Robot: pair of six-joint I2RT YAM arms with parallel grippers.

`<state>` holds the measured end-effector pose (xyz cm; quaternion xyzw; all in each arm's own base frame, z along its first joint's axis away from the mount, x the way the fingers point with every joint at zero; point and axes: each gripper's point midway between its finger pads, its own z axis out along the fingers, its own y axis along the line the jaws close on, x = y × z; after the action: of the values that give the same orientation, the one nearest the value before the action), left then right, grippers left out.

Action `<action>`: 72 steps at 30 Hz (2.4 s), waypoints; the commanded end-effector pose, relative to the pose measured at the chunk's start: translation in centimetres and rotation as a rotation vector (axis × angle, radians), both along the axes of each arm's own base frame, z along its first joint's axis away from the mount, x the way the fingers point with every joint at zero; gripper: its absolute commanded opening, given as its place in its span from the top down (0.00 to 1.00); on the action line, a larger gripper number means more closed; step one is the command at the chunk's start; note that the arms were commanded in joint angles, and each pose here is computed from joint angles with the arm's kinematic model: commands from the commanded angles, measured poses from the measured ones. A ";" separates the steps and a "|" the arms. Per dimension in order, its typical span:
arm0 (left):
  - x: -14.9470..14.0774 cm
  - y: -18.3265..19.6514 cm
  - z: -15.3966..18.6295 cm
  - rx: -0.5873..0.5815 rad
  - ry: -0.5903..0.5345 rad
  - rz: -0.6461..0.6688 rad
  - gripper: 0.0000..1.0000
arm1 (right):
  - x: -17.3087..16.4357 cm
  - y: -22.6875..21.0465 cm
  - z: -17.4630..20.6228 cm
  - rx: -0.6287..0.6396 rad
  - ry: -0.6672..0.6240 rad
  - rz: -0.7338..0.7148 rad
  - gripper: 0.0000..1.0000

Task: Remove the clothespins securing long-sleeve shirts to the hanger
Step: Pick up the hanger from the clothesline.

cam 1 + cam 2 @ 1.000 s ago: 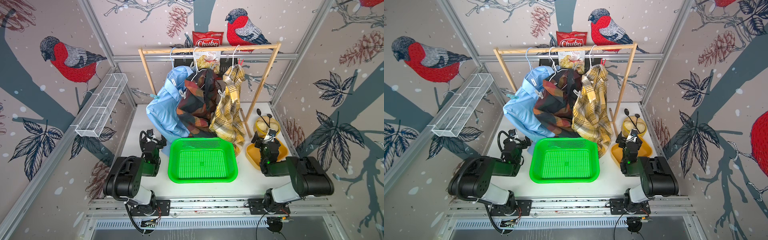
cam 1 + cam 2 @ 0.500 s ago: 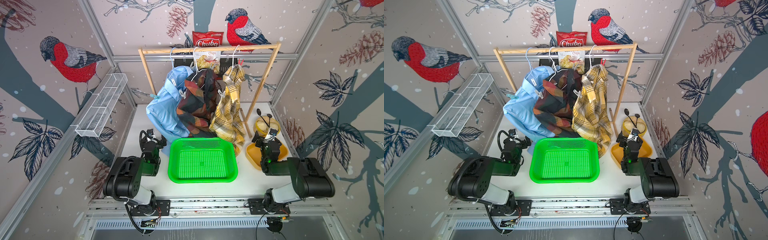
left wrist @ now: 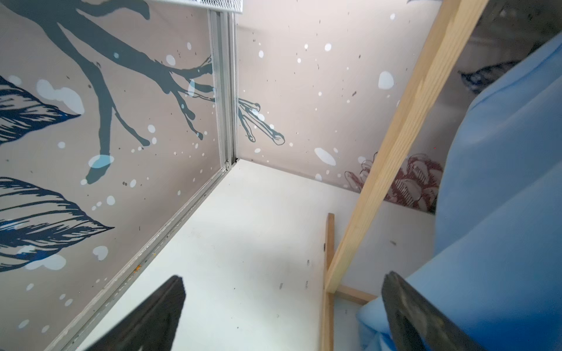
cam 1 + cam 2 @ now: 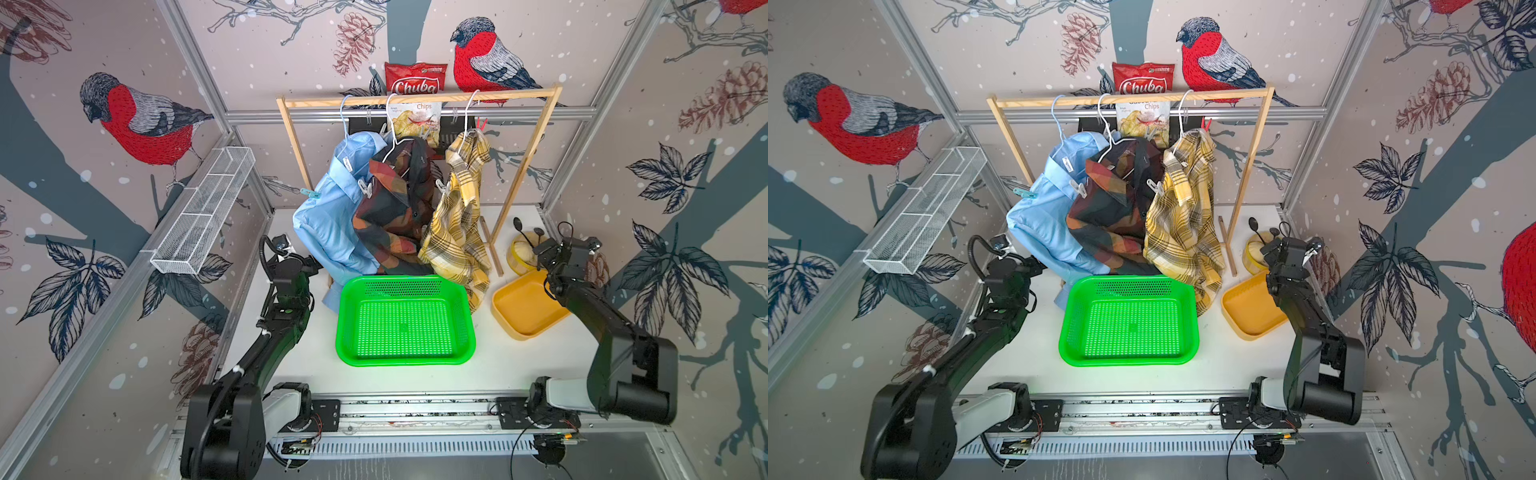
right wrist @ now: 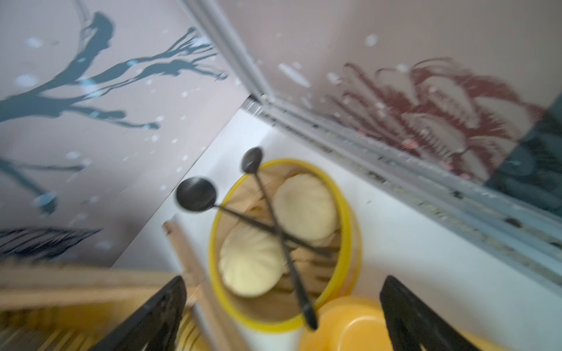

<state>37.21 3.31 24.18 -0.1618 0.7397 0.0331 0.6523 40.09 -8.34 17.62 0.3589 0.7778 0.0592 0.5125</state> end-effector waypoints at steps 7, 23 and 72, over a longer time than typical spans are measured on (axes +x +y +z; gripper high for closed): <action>-6.6 -1.2 3.5 -0.127 0.005 -0.076 0.00 | -2.5 11.2 6.4 -0.072 -0.127 0.347 0.00; -10.2 -6.3 18.4 0.219 -0.293 -0.398 0.16 | -8.7 26.6 8.4 -0.202 -0.201 0.834 0.00; -4.4 -10.5 19.1 0.448 -0.121 -0.616 0.85 | -10.3 30.1 6.2 -0.150 -0.165 1.000 0.00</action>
<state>33.28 -5.97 42.06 0.1989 0.7067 0.0160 0.6788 29.68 21.52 23.13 -0.1029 0.8204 0.2596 0.4989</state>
